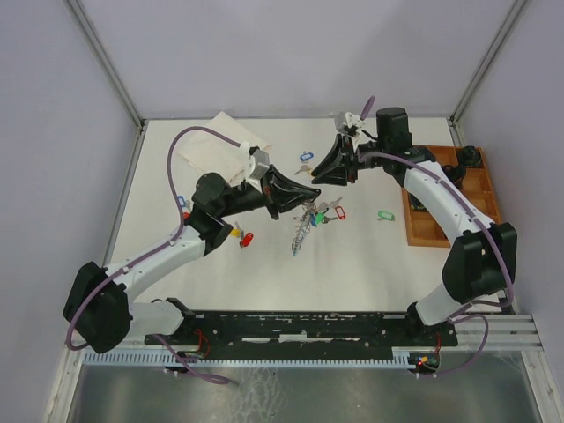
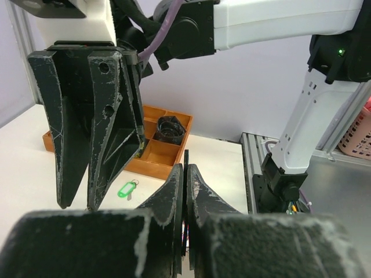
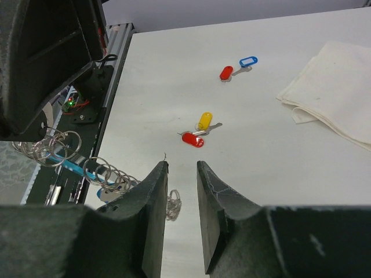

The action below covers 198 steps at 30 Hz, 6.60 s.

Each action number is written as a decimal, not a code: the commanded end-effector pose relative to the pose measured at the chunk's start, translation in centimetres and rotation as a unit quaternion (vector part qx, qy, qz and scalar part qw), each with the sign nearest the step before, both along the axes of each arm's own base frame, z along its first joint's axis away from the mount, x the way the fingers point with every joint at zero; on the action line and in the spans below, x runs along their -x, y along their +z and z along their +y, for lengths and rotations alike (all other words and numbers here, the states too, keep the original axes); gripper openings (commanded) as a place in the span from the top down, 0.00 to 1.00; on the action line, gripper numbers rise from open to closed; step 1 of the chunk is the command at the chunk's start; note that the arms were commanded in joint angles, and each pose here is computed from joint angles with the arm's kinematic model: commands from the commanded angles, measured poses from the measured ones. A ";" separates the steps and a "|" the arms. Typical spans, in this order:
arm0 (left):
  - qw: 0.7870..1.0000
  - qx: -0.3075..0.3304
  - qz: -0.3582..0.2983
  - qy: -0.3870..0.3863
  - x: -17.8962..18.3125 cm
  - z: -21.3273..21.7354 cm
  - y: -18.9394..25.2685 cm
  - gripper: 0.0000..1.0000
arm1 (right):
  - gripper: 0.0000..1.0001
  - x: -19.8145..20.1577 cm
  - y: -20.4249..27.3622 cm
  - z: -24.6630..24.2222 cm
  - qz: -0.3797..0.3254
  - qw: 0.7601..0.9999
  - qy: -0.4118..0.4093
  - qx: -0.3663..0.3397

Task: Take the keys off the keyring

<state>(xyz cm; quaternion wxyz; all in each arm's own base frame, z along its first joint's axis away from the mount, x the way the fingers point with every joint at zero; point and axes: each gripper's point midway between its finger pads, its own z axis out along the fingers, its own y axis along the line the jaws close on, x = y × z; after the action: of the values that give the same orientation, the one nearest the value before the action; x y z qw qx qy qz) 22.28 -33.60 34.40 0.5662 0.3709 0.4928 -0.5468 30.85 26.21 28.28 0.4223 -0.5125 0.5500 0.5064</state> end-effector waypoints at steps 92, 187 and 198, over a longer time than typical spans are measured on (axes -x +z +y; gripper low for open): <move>0.988 -0.005 -0.092 -0.125 4.5 -1.6 1.8 0.97 | 0.55 12.6 -0.6 -0.1 -0.136 0.978 0.155 -0.029; 0.912 0.082 0.135 0.379 -3.5 1.2 1.8 0.97 | 0.57 7.4 -1.7 0.4 -0.056 0.998 -0.030 0.006; 0.911 0.096 0.153 0.371 -3.2 1.1 2.0 0.97 | 0.61 6.7 -2.3 1.3 -0.054 0.997 -0.048 0.005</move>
<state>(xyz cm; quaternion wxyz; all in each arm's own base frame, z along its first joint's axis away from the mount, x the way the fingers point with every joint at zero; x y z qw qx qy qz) 25.69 -32.68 31.50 0.6645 0.0716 0.6616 -0.3399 23.31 27.05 25.37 0.4512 -0.5147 0.5596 0.4672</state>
